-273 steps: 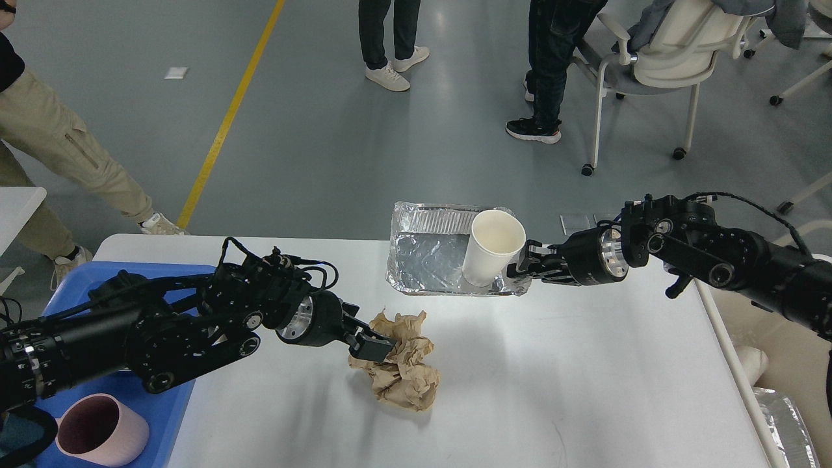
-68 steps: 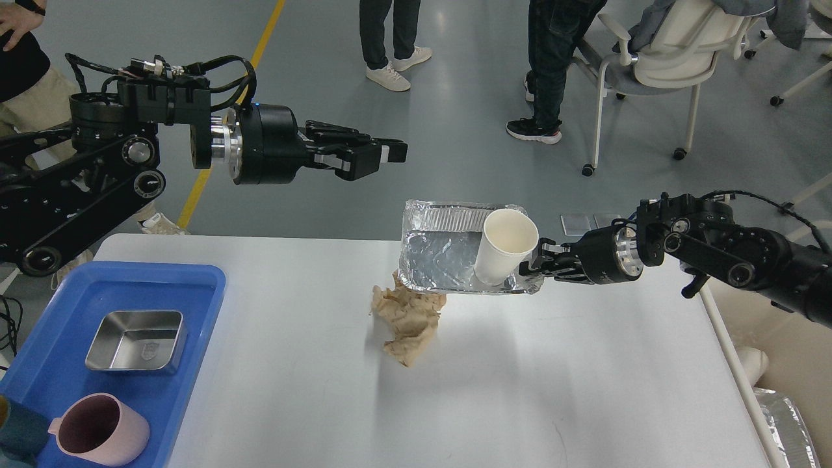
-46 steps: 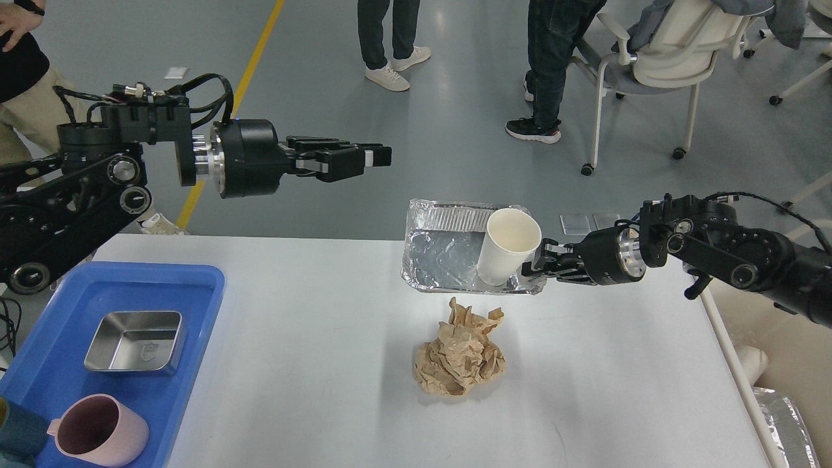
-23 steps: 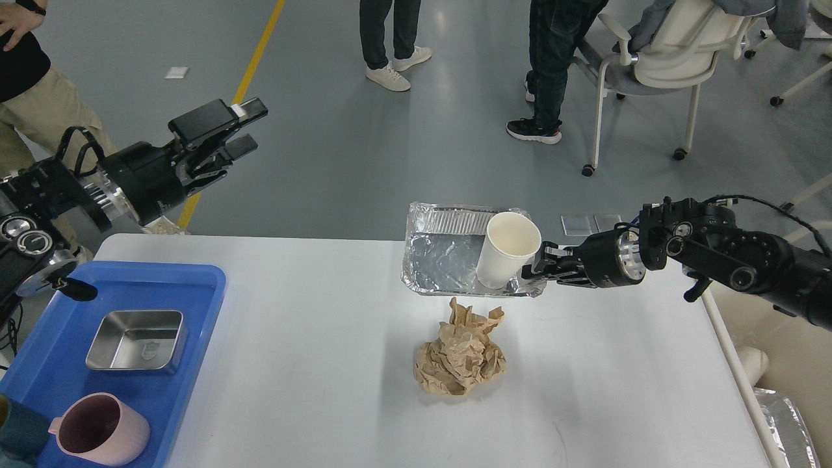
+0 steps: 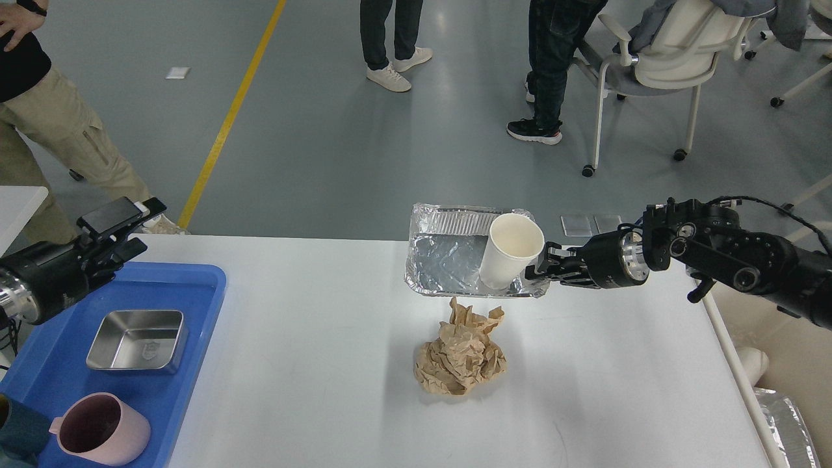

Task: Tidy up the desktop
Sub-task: 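Withdraw the open left gripper back over the blue tray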

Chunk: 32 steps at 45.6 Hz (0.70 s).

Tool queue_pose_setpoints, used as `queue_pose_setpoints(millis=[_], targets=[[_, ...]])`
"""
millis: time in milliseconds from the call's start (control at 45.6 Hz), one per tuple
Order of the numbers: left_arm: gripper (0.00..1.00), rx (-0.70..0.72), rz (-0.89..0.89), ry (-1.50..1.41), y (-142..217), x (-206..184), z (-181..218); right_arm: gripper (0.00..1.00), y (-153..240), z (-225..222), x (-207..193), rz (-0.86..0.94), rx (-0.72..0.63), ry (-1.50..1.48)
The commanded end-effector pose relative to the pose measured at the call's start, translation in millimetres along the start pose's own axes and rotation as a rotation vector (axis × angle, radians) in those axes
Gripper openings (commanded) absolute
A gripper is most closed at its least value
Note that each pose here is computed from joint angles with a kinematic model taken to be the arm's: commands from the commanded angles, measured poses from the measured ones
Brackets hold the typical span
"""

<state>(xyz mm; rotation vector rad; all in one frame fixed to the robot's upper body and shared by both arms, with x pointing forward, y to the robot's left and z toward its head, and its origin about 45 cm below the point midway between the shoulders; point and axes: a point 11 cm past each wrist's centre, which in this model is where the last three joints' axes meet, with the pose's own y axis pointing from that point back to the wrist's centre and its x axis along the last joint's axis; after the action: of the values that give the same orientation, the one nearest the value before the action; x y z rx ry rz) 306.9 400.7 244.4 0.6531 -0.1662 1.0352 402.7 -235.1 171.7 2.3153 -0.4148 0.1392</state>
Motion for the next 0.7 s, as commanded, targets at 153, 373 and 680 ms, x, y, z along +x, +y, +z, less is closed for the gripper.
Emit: queue_pose_setpoints(millis=[153,373,680], targets=[[0.94,0.165,0.017,0.024,62.1,44.2,-4.2,0.0,0.0,1.7,-0.8,-0.001,-0.002,-0.003],[0.95,0.22,0.063,-0.004,91.5,85.5,26.5,0.0,0.0,1.7,-0.8,-0.001,-0.002,-0.003],[0.97,0.158,0.048,0.035,87.3,80.0,27.9,0.0,0.0,0.8,-0.7,-0.001,-0.001,-0.001]])
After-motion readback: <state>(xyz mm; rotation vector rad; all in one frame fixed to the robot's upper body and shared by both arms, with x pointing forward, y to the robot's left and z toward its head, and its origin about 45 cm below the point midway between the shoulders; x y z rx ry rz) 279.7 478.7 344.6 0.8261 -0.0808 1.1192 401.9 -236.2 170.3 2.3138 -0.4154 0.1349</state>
